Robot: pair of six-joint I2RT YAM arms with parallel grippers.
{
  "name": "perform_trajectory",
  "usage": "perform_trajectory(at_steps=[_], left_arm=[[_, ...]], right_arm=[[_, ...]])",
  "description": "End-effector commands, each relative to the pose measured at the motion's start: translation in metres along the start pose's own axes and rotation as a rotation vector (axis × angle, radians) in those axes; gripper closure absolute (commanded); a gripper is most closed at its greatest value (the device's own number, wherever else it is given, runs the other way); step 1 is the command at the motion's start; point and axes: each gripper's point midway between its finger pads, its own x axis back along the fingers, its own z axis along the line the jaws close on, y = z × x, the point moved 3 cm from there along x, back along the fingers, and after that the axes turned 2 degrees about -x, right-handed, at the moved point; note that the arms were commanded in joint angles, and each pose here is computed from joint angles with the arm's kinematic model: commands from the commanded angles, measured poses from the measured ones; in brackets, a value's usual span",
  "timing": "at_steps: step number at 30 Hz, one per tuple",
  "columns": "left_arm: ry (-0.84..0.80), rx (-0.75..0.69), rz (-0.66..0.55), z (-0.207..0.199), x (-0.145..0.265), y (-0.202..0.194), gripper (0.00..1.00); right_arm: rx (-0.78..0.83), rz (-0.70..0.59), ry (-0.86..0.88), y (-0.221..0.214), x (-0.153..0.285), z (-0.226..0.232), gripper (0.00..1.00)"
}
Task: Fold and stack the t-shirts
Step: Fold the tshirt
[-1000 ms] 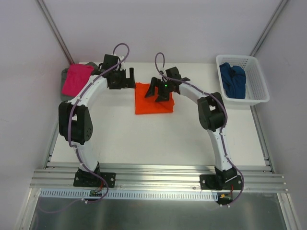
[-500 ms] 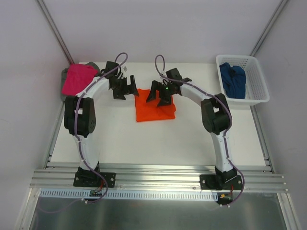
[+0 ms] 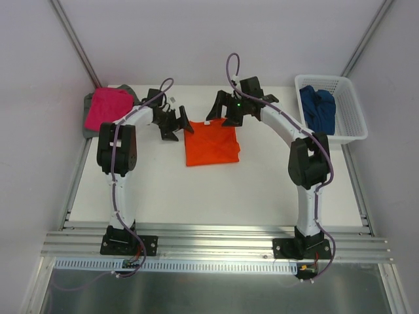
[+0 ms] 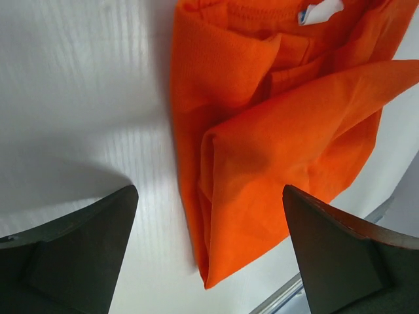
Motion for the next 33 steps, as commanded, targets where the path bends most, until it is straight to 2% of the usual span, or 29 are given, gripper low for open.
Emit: perform_trajectory(at_steps=[1,6,10,15,18,21,24,26,29,31,33], left_arm=[[-0.068,0.047,0.01,0.0,-0.016,0.008,0.05],[-0.118,0.091,0.024,0.003,-0.034,0.015,0.1],[-0.182,0.147,0.061,0.0,-0.043,0.007,0.22],[-0.254,0.233,0.127,-0.004,-0.044,-0.013,0.29],[-0.268,0.246,0.138,-0.004,-0.042,-0.015,0.39],[-0.272,0.25,0.144,-0.004,-0.042,-0.017,0.44],[-0.265,0.251,0.137,-0.002,-0.039,-0.017,0.62],[-0.267,0.245,0.132,-0.001,-0.038,-0.016,0.64],[-0.268,0.236,0.121,-0.001,-0.035,-0.012,0.79],[-0.273,0.224,0.106,-0.001,-0.032,-0.007,0.84],[-0.282,0.181,0.079,-0.005,-0.026,0.001,0.98]], right_arm=[[0.056,-0.067,0.031,0.015,0.023,0.027,0.04],[0.061,-0.06,0.012,0.012,0.024,0.024,0.04],[0.069,-0.058,-0.002,0.01,0.025,0.021,0.04],[0.068,-0.059,-0.016,0.01,0.023,0.018,0.04],[0.069,-0.054,-0.02,0.01,0.02,0.017,0.04],[0.075,-0.057,-0.019,0.011,0.019,0.018,0.04],[0.079,-0.065,-0.021,0.013,0.02,0.019,0.04],[0.078,-0.064,-0.024,0.013,0.019,0.017,0.04],[0.073,-0.06,-0.033,0.011,0.017,0.014,0.04],[0.079,-0.063,-0.031,0.011,0.017,0.016,0.04],[0.082,-0.066,-0.033,0.012,0.018,0.016,0.04]])
